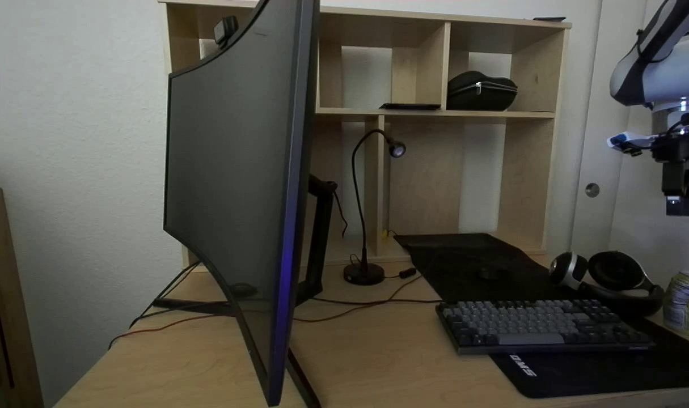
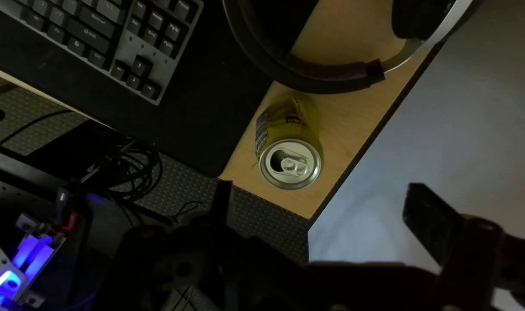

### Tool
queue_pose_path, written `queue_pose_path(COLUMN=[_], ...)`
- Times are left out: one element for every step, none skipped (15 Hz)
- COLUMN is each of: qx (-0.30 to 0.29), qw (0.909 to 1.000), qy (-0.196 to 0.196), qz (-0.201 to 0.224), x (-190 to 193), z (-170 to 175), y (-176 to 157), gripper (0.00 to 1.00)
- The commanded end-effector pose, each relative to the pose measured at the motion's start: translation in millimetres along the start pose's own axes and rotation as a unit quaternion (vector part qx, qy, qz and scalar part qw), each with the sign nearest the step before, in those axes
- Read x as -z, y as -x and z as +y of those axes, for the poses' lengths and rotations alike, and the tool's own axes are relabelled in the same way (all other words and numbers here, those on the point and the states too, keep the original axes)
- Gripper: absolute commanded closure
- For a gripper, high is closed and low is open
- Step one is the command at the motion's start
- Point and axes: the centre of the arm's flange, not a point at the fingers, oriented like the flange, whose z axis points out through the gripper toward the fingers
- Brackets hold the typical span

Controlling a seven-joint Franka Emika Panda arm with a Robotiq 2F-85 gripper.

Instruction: Move the soda can to the front of the mat, put the headphones on the back of the monitor, then switch on the desk lamp

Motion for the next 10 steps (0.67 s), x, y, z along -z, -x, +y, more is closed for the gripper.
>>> queue_pose_path(qx=[0.0, 0.003, 0.014, 0.02, 0.02, 0.025, 0.026, 0.021, 0.015, 0.014], qw=[1.0, 1.0, 0.9999, 0.9998, 0.9997, 0.9995, 0.9991, 0.9992, 0.9991, 0.9989], qy=[0.0, -0.005, -0.002, 0.004, 0.01, 0.016, 0.029, 0.034, 0.032, 0.037], qz=[0.0, 0.004, 0.006, 0.01, 0.011, 0.014, 0.013, 0.007, 0.022, 0.024], x=[0.0, -21.6, -38.0, -53.5, -67.4, -81.0, -92.0, -102.0, -87.1, -97.4], z=[0.0, 4.5, 8.4, 12.8, 15.9, 17.2, 19.2, 21.2, 8.0, 10.0], y=[0.0, -10.2, -20.8, -33.1, -43.5, -55.1, -60.5, -66.1, -47.8, -54.8], gripper=[0.0, 0.0, 0.0, 0.0, 0.0, 0.0, 0.0, 0.0, 0.0, 0.0])
